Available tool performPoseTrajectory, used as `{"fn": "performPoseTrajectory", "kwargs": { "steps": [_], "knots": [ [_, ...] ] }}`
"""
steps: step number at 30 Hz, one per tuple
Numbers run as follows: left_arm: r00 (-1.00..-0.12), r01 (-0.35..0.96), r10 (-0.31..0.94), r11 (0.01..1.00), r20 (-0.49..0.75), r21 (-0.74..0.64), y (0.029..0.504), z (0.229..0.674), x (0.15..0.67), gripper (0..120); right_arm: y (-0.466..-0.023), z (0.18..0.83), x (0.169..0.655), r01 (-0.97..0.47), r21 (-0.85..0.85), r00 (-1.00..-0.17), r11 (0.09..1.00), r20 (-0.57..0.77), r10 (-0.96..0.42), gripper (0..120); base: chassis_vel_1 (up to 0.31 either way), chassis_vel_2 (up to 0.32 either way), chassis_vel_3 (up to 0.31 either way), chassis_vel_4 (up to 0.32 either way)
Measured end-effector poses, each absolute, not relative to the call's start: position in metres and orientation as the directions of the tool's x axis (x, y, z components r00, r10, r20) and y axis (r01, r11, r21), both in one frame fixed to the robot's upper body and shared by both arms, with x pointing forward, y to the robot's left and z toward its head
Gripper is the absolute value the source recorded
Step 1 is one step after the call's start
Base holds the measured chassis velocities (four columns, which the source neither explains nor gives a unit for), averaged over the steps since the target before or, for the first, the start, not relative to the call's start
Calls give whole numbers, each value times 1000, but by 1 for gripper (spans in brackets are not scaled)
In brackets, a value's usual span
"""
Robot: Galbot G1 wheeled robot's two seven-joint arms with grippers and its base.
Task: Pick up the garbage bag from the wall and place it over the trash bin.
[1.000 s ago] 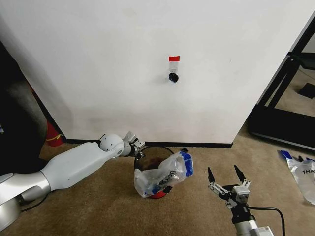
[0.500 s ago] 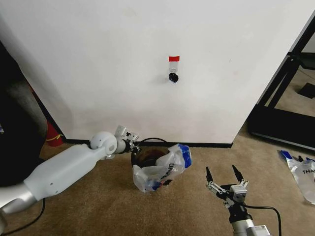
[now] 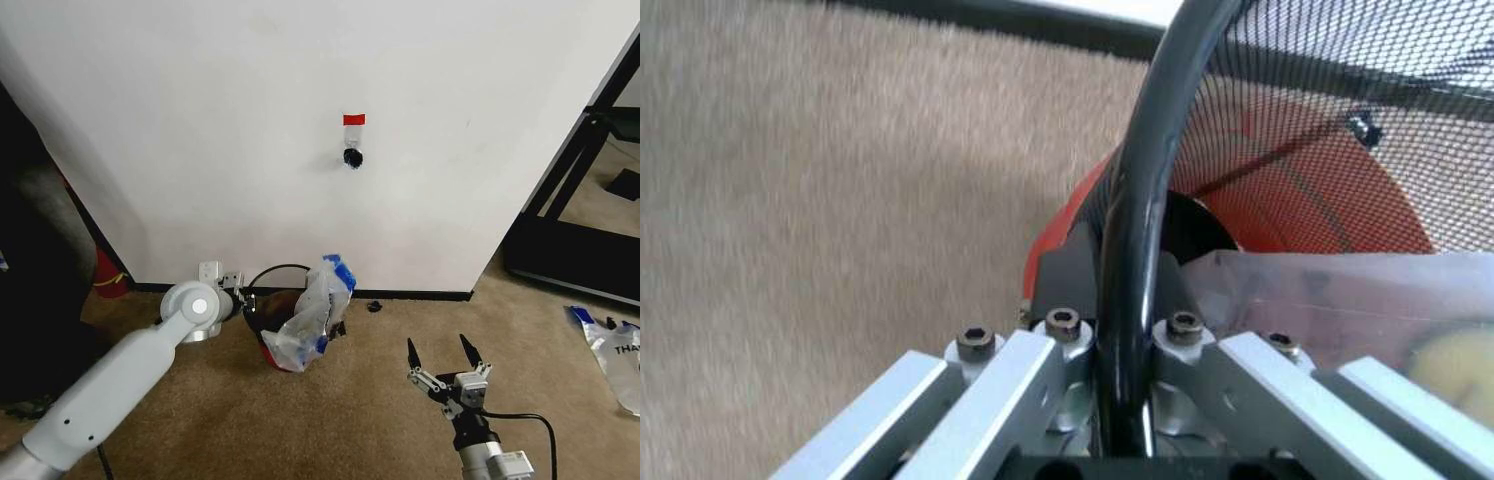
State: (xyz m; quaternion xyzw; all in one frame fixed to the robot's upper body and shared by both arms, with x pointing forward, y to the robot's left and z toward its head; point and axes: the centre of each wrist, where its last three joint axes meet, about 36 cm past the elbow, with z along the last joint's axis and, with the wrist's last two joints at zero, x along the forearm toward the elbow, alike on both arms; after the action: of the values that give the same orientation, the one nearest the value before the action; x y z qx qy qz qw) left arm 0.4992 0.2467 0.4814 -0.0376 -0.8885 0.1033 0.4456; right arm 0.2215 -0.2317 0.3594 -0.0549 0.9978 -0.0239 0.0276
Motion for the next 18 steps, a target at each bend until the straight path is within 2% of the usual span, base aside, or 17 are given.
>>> {"fn": "performPoseTrajectory", "kwargs": {
  "steps": [5, 15, 18],
  "knots": [
    [-557, -98, 146, 966, 818, -238, 237, 477, 480, 0, -231, 360, 222, -107, -49, -993, 993, -52, -109, 100, 0, 0, 0, 0],
    [-591, -171, 160, 933, 791, -317, 205, 477, 461, 0, -227, 356, 217, -112, -55, -993, 992, -40, -114, 100, 0, 0, 0, 0],
    [-575, -212, 147, 923, 805, -320, 198, 474, 454, 0, -224, 354, 216, -117, -58, -992, 991, -34, -119, 100, 0, 0, 0, 0]
  ]
}}
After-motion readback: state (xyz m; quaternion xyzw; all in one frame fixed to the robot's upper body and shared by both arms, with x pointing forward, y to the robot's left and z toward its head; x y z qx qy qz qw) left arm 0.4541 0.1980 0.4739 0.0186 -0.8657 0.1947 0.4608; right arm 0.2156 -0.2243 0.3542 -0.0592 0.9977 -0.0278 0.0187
